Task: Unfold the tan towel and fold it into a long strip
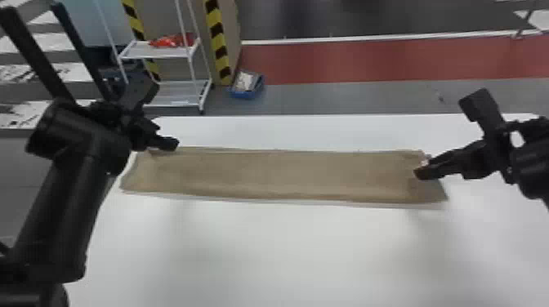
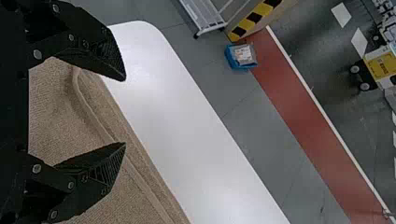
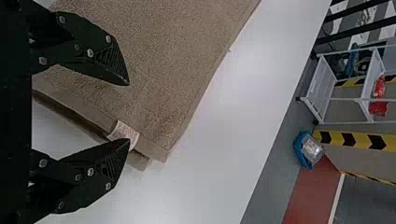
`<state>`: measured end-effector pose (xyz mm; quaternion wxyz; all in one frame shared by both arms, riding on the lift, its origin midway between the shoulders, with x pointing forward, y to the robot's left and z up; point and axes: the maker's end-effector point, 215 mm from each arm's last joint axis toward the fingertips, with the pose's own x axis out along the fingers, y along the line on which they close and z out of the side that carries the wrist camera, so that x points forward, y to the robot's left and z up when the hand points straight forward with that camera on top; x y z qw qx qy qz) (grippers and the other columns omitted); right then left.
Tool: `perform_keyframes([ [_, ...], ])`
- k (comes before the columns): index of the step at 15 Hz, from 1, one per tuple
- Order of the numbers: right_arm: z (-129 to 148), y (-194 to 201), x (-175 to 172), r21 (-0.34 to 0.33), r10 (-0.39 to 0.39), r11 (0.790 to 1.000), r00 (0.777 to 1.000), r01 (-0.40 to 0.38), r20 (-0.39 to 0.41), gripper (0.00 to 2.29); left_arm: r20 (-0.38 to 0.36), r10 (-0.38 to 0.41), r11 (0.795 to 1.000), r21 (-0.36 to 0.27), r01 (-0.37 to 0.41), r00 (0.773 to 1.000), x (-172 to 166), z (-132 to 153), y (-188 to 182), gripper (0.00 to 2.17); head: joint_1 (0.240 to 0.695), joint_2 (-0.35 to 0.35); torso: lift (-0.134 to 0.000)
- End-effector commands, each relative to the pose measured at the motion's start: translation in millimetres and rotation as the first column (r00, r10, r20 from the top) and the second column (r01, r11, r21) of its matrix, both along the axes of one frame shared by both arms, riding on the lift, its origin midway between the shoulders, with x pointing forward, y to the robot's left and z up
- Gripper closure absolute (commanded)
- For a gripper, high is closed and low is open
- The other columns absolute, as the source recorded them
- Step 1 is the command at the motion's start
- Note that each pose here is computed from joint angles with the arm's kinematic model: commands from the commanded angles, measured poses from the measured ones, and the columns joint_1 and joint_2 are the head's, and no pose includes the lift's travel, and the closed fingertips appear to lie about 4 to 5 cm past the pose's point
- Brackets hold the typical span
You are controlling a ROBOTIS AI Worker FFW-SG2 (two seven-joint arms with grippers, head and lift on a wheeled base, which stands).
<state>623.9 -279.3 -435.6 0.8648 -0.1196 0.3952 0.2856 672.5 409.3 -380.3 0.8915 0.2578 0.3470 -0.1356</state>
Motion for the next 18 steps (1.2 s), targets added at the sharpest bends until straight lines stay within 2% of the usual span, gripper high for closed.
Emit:
perform_keyframes([
  [1, 3, -1, -1, 0.003, -0.011, 1.0, 1.0, 0.011, -0.004, 0.54, -0.001, -0.016, 1.0, 0.003, 0.016, 1.0, 4, 3, -1, 0.46, 0.695, 0.108, -0.123],
  [8, 3, -1, -1, 0.004, -0.015, 1.0, 1.0, 0.015, -0.005, 0.54, -0.007, -0.017, 1.0, 0.022, 0.018, 1.0, 3, -5, 1, 0.47, 0.695, 0.109, -0.123],
  [12, 1, -7, -4, 0.008, -0.024, 1.0, 1.0, 0.024, -0.006, 0.54, -0.022, -0.052, 0.996, 0.076, 0.053, 0.998, 3, -18, -4, 0.48, 0.695, 0.107, -0.123],
  [14, 1, -10, -5, 0.009, -0.03, 1.0, 1.0, 0.03, -0.007, 0.54, -0.044, -0.086, 0.995, 0.044, 0.088, 0.995, 1, -14, -10, 0.48, 0.695, 0.102, -0.123],
  [15, 1, -11, -4, 0.01, -0.031, 0.999, 0.999, 0.031, -0.007, 0.54, -0.049, -0.091, 0.995, 0.046, 0.094, 0.995, 1, -11, -8, 0.48, 0.695, 0.094, -0.123],
  [18, 2, -10, -4, 0.011, -0.029, 1.0, 1.0, 0.029, -0.004, 0.54, -0.073, -0.077, 0.988, 0.126, 0.086, 0.994, -2, -28, 5, 0.48, 0.695, 0.096, -0.123],
])
